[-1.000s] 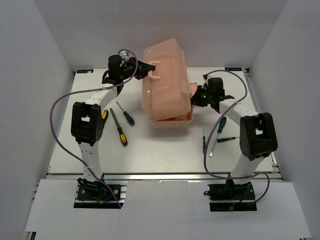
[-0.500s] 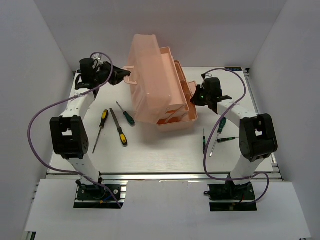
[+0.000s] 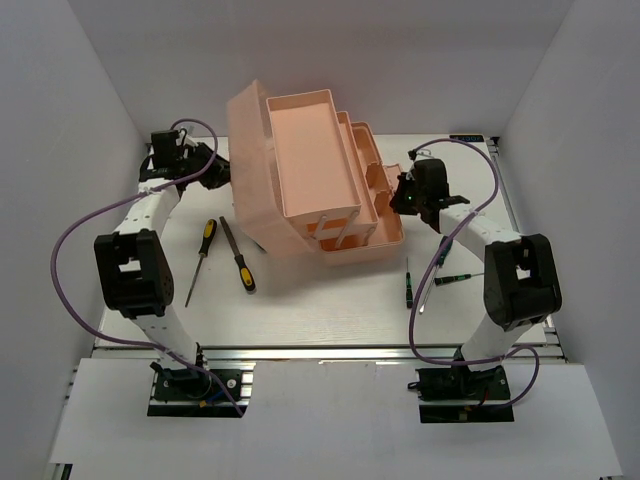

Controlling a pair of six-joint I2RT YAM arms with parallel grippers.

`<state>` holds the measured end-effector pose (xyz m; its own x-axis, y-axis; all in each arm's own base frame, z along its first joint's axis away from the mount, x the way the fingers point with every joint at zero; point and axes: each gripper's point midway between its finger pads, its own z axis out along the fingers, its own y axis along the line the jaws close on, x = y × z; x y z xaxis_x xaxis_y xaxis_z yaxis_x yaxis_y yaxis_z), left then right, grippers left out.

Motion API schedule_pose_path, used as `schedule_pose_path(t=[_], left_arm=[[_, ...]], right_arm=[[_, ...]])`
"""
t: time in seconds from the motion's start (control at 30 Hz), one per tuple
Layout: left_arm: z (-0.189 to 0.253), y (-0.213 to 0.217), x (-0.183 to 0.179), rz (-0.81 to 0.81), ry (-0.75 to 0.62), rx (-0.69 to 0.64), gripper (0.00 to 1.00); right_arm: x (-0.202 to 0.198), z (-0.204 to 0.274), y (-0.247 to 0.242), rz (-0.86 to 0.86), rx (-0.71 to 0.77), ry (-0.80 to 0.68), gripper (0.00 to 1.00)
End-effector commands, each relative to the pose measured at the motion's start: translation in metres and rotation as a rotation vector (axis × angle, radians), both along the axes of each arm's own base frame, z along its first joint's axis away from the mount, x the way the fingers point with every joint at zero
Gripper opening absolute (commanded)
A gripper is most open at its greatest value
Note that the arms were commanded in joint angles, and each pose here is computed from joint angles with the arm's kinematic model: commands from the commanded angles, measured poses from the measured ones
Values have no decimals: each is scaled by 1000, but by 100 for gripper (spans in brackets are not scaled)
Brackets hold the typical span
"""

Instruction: Sort the tools into containers

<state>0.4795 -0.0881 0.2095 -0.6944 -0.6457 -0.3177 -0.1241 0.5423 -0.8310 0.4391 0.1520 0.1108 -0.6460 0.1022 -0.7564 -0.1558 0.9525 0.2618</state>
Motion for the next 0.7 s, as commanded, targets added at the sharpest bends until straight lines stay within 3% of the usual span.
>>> schedule_pose_path(t=[0.0, 0.4, 0.53, 0.67], left_arm=[[-9, 7, -1, 14, 17, 33, 0], [-49, 13, 8, 4, 78, 61, 1], [-58, 16, 9, -7, 94, 60, 17], [-65, 19, 5, -17, 108, 63, 26]], right_arm=[[3, 18, -17, -65, 3, -46, 0], [0, 18, -5, -19, 52, -28, 0], [2, 20, -1, -9, 67, -27, 0], [3, 22, 0, -5, 73, -28, 0]])
